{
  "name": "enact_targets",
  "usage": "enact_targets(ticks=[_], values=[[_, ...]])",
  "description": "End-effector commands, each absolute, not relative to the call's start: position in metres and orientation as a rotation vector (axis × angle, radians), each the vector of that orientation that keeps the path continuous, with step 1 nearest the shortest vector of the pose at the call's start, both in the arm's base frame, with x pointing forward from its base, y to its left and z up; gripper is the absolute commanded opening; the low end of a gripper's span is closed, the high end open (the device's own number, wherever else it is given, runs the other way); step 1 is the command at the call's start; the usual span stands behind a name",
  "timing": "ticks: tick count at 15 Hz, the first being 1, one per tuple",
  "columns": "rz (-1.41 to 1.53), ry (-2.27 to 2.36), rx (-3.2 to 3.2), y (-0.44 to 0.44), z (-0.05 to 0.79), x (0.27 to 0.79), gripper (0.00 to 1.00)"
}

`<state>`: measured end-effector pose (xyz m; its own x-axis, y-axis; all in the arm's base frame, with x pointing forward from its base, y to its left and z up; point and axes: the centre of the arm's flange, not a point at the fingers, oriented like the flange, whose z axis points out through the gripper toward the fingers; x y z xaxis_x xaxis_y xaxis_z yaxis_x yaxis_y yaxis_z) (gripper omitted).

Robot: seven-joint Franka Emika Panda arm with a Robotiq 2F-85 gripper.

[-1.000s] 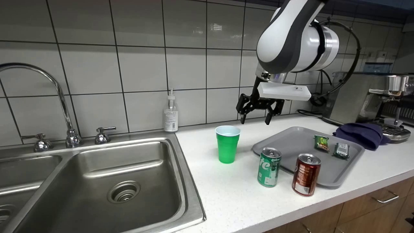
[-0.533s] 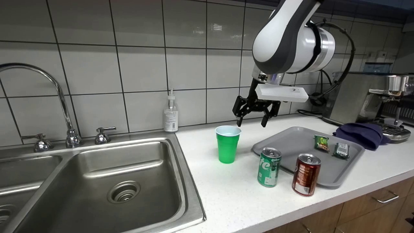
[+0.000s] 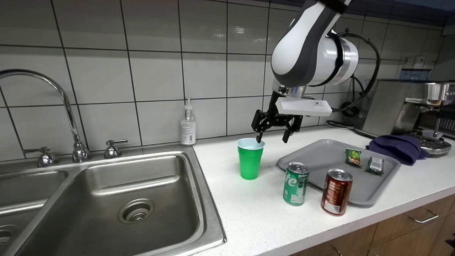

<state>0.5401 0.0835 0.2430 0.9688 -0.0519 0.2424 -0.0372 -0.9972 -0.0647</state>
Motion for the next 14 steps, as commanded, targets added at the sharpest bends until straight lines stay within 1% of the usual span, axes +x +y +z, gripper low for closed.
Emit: enact_targets(ticks=[1, 13, 14], values=[[-0.349, 0.025, -3.048, 0.086, 0.239, 0.560, 1.00], [-0.299, -0.002, -3.050, 0.094, 0.214, 0.588, 1.00], [-0.299, 0.000, -3.049, 0.093, 0.214, 0.590, 0.82]])
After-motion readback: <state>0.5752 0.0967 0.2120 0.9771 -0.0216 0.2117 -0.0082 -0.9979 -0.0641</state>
